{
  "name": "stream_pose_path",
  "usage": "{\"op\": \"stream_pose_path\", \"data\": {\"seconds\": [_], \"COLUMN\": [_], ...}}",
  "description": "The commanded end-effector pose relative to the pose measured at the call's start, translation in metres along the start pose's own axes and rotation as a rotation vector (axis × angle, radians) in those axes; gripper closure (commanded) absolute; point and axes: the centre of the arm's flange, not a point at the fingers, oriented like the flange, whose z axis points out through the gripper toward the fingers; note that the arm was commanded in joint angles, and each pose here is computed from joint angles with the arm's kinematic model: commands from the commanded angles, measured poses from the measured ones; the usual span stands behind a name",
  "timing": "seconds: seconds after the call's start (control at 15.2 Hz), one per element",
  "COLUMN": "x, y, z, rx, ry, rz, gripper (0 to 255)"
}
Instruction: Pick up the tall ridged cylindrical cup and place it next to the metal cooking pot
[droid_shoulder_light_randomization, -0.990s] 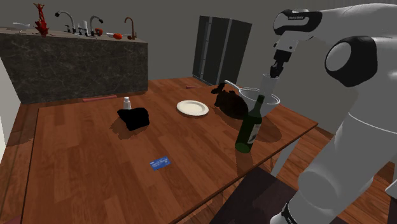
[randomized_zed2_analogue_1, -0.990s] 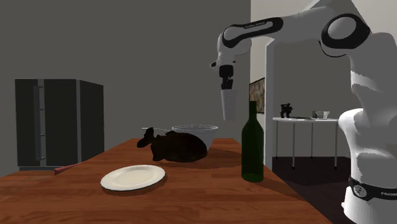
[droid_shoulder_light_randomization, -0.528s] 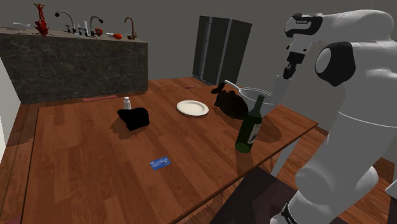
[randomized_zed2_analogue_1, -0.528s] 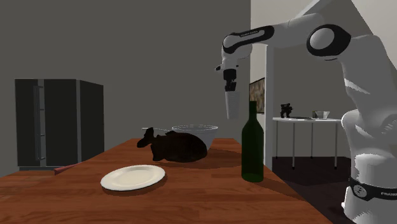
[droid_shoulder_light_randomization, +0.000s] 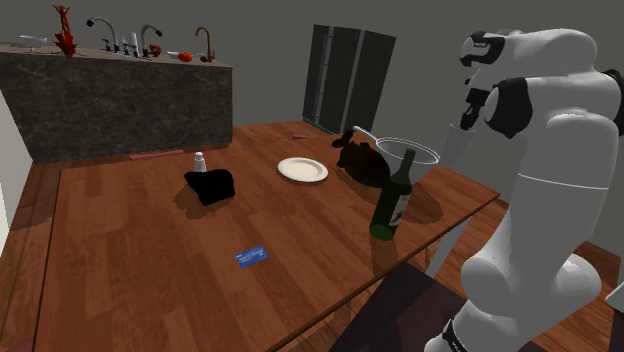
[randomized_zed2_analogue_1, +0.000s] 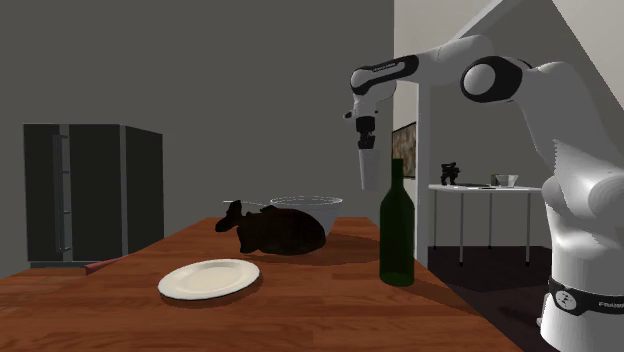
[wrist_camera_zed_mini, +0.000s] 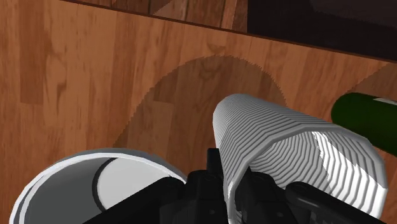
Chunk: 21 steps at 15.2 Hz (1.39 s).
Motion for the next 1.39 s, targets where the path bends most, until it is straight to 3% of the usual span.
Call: {"op": "stream_pose_path", "data": {"seconds": [0.0, 1.32], "x": [-0.001, 0.0], "y": [0.002, 0.012], "z": [0.01, 0.115], "rx": [0.0, 0.0], "ry": [0.0, 0.0], "rz": [-0.001, -0.001], "gripper": [255, 255]}}
